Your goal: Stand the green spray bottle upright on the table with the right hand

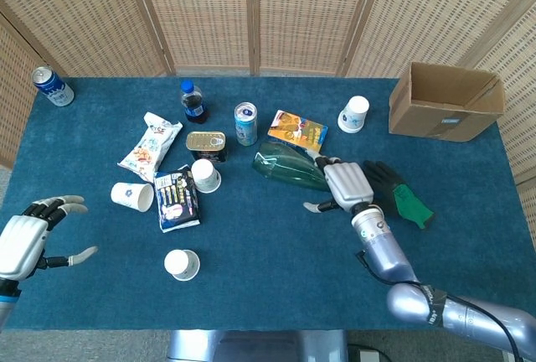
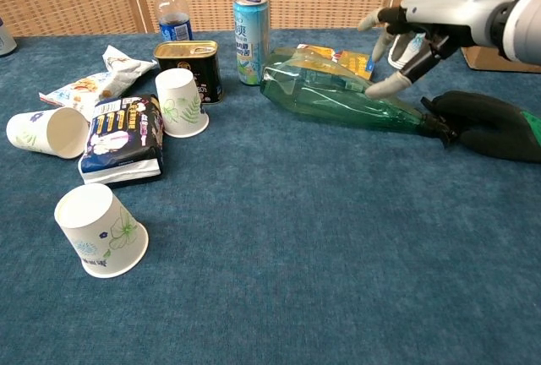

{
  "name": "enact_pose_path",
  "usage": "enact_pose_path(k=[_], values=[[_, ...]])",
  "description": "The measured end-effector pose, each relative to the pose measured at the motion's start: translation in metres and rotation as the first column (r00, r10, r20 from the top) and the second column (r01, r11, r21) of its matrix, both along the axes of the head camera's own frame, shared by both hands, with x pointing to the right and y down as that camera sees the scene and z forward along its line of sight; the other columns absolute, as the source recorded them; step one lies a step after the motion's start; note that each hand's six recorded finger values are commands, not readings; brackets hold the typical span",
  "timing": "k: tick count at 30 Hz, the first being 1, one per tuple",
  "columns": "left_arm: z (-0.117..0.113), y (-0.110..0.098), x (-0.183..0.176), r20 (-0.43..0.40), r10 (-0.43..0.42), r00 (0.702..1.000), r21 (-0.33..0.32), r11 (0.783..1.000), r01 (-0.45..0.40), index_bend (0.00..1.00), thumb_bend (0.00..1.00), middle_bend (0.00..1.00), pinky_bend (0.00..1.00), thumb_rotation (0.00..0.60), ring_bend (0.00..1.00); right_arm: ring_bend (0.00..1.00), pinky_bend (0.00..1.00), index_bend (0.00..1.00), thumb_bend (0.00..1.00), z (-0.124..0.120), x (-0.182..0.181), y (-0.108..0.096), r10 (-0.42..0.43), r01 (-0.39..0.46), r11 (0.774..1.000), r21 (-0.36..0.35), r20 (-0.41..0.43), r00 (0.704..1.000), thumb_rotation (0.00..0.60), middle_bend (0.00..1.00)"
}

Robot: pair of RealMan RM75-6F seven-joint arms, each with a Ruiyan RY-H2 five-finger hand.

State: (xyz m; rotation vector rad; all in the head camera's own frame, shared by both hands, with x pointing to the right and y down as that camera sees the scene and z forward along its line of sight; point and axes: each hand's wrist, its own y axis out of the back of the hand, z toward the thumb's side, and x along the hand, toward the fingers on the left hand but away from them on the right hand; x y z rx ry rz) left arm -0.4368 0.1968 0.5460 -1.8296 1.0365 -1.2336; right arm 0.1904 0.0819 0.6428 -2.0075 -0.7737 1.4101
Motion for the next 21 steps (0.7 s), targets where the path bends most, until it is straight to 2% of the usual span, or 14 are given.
enact_pose_path(k=[8, 14, 21], values=[[-0.003, 0.003, -0.001, 0.006, -0.004, 1.0, -0.002, 1.0, 0.004, 0.34, 0.18, 0.3, 0.29, 0.306, 0.28, 0.22, 0.4, 0.01, 0.23, 0.024, 0.016, 0.0, -0.001, -0.002, 0.996, -0.09, -0.036, 0.999, 0.412, 0.27], [-0.002, 0.005, -0.004, 0.011, -0.015, 1.0, -0.007, 1.0, 0.015, 0.34, 0.18, 0.3, 0.29, 0.308, 0.28, 0.21, 0.4, 0.01, 0.24, 0.032, 0.023, -0.01, 0.004, -0.01, 0.995, -0.102, -0.055, 0.998, 0.38, 0.27], [0.0, 0.004, -0.004, 0.011, -0.016, 1.0, -0.009, 1.0, 0.016, 0.34, 0.18, 0.3, 0.29, 0.308, 0.28, 0.21, 0.4, 0.01, 0.24, 0.038, 0.037, -0.019, 0.013, -0.023, 0.993, -0.112, -0.096, 0.995, 0.375, 0.27]])
